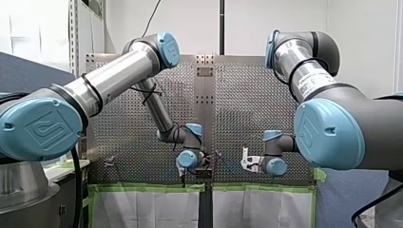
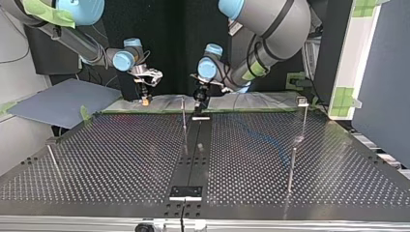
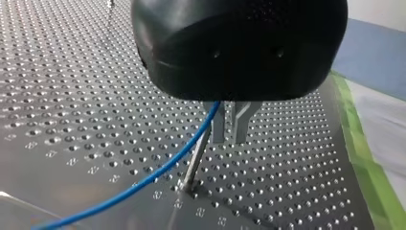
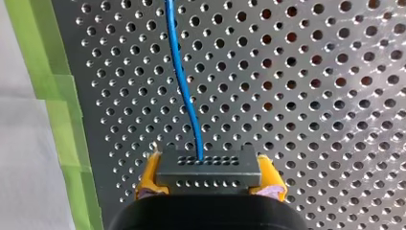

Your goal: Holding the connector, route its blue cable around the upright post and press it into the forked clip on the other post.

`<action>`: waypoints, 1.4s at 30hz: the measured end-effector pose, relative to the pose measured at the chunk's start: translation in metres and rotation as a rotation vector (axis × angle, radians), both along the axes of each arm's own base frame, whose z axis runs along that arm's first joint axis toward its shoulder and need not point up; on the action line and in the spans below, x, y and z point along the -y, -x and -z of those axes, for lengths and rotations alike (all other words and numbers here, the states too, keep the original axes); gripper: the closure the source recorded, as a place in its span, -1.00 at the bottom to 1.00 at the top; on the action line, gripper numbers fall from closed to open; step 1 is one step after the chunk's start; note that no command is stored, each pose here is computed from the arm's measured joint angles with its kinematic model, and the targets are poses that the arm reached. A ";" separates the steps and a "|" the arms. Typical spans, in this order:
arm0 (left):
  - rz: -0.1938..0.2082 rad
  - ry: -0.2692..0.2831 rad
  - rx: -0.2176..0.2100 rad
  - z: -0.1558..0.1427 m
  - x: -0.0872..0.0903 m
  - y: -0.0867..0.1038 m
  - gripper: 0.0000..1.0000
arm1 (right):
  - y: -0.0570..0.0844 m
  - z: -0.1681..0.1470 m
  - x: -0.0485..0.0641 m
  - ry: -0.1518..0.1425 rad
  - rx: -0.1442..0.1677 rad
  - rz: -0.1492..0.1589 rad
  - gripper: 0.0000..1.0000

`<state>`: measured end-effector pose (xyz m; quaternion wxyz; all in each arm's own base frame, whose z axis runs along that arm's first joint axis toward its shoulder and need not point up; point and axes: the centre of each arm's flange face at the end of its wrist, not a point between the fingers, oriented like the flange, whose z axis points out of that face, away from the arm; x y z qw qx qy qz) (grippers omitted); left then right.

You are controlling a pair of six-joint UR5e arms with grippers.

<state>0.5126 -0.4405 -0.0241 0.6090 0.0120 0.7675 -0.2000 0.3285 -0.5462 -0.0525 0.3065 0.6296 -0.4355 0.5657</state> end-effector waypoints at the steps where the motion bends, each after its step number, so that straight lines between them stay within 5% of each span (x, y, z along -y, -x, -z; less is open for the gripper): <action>1: -0.001 0.000 0.000 -0.001 0.000 -0.002 0.76 | 0.000 0.000 0.001 0.000 0.000 0.000 1.00; 15: 0.005 0.005 0.002 -0.014 0.007 -0.018 0.76 | -0.003 -0.010 0.019 0.022 0.010 0.004 1.00; 31: 0.023 0.021 -0.010 -0.018 0.001 -0.029 0.76 | 0.010 -0.017 0.042 0.049 0.024 0.034 1.00; 42: -0.020 -0.066 -0.035 -0.011 -0.006 -0.022 0.80 | 0.002 -0.012 0.033 0.029 -0.033 0.010 1.00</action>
